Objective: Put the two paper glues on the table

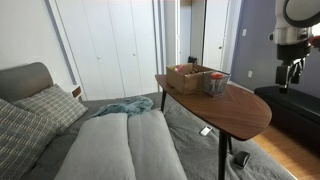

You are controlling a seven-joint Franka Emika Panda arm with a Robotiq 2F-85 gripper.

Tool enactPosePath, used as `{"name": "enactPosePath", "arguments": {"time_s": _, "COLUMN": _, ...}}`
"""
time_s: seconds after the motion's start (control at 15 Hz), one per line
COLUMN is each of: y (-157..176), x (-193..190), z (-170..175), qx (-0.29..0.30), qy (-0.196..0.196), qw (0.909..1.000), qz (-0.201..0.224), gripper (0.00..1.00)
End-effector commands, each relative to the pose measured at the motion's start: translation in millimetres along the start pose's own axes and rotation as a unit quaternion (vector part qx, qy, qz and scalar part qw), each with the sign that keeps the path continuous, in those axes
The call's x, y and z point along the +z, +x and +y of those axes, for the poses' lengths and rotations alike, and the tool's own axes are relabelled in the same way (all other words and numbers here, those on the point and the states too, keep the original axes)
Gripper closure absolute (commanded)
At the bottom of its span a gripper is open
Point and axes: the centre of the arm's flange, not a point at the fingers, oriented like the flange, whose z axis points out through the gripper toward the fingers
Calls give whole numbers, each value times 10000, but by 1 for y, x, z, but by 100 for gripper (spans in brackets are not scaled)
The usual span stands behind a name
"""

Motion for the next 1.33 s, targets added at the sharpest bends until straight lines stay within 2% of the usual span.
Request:
{"name": "enactPosePath", "arguments": {"time_s": 0.0, "y": 27, "x": -31, "z": -32, "qx": -612, "qy": 56, "qw": 9952, "qz": 767, "gripper": 0}}
{"name": "enactPosePath", "arguments": {"time_s": 0.27, "y": 59, "x": -77, "z": -70, "qx": -1387, "qy": 203, "qw": 9784, "qz": 1522, "gripper": 0}}
{"name": "enactPosePath", "arguments": {"time_s": 0.33, "y": 43, "x": -59, "z": -63, "qx": -1033, "qy": 67, "qw": 9867, "qz": 1257, "gripper": 0}}
{"name": "enactPosePath", "arguments": {"time_s": 0.67, "y": 44, "x": -60, "z": -64, "qx": -1039, "qy": 73, "qw": 9863, "qz": 1275, "gripper": 0}}
{"name": "enactPosePath", "arguments": {"time_s": 0.93, "y": 67, "x": -69, "z": -62, "qx": -1162, "qy": -76, "qw": 9800, "qz": 1613, "gripper": 0}}
{"name": "enactPosePath", "arguments": {"time_s": 1.27, "y": 102, "x": -88, "z": -68, "qx": -1765, "qy": -173, "qw": 9649, "qz": 1937, "gripper": 0}}
